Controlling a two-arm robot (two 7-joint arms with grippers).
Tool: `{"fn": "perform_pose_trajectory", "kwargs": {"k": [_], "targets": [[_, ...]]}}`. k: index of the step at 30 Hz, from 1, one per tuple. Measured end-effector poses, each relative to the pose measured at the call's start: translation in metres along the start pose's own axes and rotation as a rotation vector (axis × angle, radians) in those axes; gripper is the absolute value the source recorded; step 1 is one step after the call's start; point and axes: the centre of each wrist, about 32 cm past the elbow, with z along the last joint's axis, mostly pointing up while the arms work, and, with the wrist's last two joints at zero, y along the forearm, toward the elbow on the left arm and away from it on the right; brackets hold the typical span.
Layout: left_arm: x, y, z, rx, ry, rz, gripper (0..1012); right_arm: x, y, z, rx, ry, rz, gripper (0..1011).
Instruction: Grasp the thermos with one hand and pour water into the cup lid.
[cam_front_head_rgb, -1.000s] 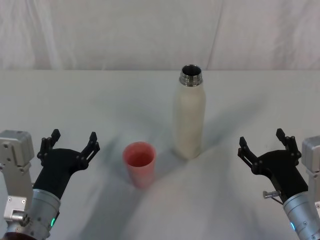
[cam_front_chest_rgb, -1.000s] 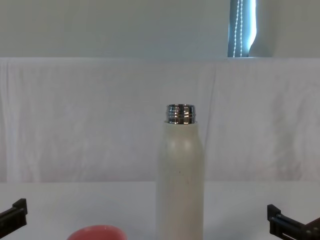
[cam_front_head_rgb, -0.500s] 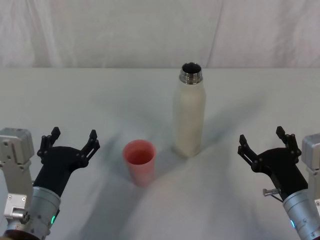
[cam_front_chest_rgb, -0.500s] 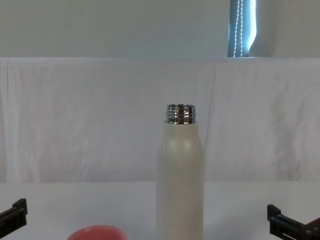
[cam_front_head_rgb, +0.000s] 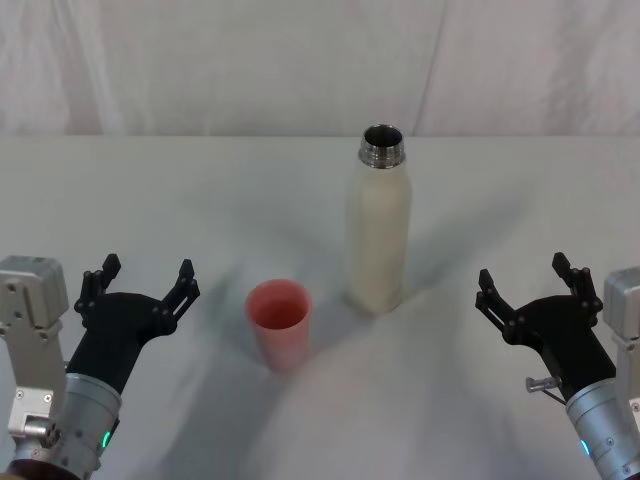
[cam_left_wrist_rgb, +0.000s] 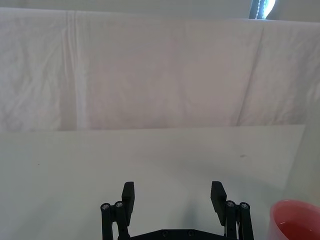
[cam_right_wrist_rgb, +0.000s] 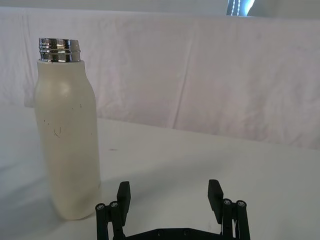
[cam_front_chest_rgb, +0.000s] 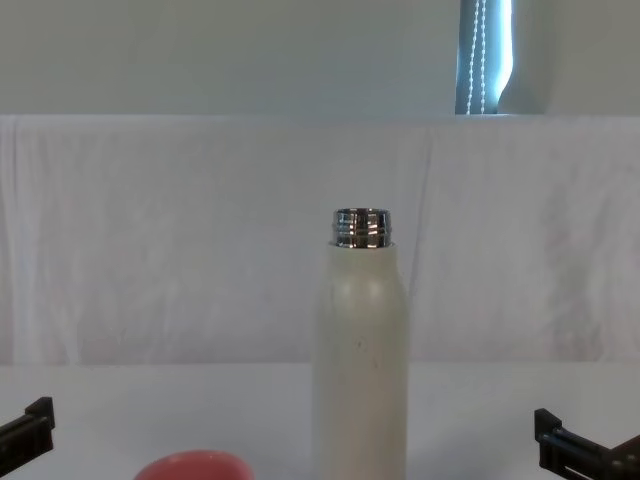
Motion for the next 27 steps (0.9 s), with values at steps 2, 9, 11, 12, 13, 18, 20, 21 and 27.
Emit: {"fn": "perform_pose_trajectory", "kwargs": {"k": [2,9,11,12,13,18,20,21,27], "targets": [[0.0000,0.000,0.000,0.000,0.000,0.000,1001,0.0000,0.000,0.000,0.000,0.000,0.000,1002],[0.0000,0.000,0.000,0.000,0.000,0.000,1001,0.0000,0.000,0.000,0.000,0.000,0.000,1001],[0.0000,0.000,0.000,0.000,0.000,0.000,1001,0.0000,0.000,0.000,0.000,0.000,0.000,1001],[0.0000,0.000,0.000,0.000,0.000,0.000,1001,0.0000,0.000,0.000,0.000,0.000,0.000,1001],[0.0000,0.000,0.000,0.000,0.000,0.000,1001,0.0000,0.000,0.000,0.000,0.000,0.000,1002],[0.0000,0.000,0.000,0.000,0.000,0.000,1001,0.0000,0.000,0.000,0.000,0.000,0.000,1001],[0.0000,0.000,0.000,0.000,0.000,0.000,1001,-0.0007,0.001,0.001,0.002,-0.005,0.003,1001],[0.0000,0.000,0.000,0.000,0.000,0.000,1001,-0.0014,0.002,0.002,0.003,-0.007,0.006,1001],[0.0000,0.000,0.000,0.000,0.000,0.000,1001,-0.0075,0.012,0.006,0.002,0.008,0.047,1002]]}}
